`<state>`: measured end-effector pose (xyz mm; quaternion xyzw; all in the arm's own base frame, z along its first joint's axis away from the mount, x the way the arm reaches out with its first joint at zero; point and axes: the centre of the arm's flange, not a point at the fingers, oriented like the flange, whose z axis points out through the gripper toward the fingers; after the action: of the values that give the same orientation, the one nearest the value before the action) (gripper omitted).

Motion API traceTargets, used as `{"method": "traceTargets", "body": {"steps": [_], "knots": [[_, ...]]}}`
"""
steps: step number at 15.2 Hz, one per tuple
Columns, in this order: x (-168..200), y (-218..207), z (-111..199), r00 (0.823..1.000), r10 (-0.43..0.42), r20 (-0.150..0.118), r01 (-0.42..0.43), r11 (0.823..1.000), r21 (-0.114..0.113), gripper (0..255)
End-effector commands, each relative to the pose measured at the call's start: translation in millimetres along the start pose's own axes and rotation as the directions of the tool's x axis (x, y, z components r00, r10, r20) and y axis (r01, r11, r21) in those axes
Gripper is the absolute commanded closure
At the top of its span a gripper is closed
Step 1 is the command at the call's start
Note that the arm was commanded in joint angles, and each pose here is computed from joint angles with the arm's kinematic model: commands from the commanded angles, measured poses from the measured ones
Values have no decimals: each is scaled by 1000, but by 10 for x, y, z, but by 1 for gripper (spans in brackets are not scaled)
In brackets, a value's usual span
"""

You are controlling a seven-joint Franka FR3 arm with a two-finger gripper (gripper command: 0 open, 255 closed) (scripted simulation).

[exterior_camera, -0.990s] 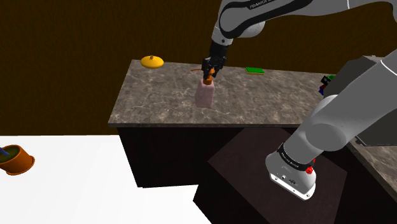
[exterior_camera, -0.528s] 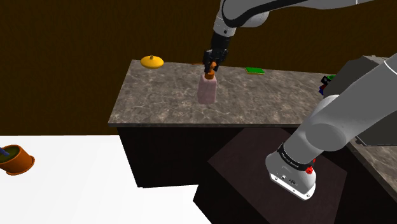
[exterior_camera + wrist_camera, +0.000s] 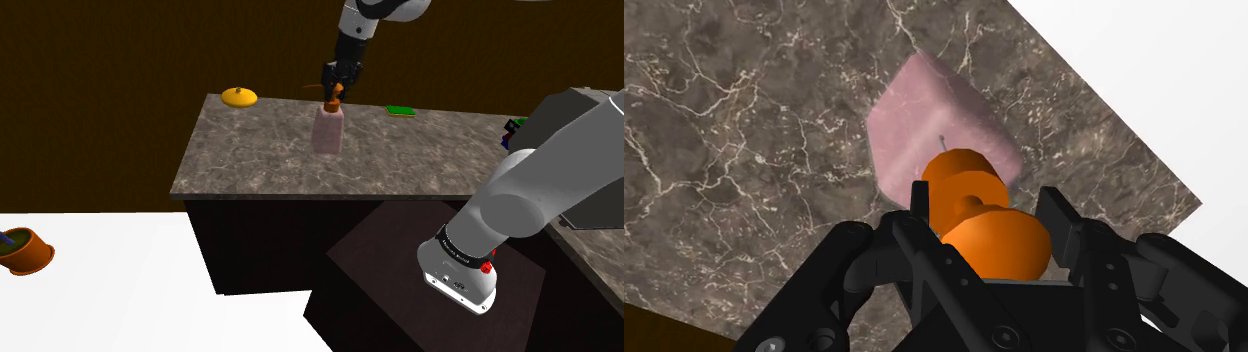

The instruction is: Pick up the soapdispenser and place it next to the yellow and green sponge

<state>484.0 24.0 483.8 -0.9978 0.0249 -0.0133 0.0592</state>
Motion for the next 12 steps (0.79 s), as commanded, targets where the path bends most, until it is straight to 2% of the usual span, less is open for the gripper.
{"method": "traceTargets", "body": {"steps": [1, 12], "knots": [[-2, -8, -110, 1000, 0, 0, 0, 1000, 0, 255], [12, -77, -686, 1000, 0, 0, 0, 1000, 0, 255]]}}
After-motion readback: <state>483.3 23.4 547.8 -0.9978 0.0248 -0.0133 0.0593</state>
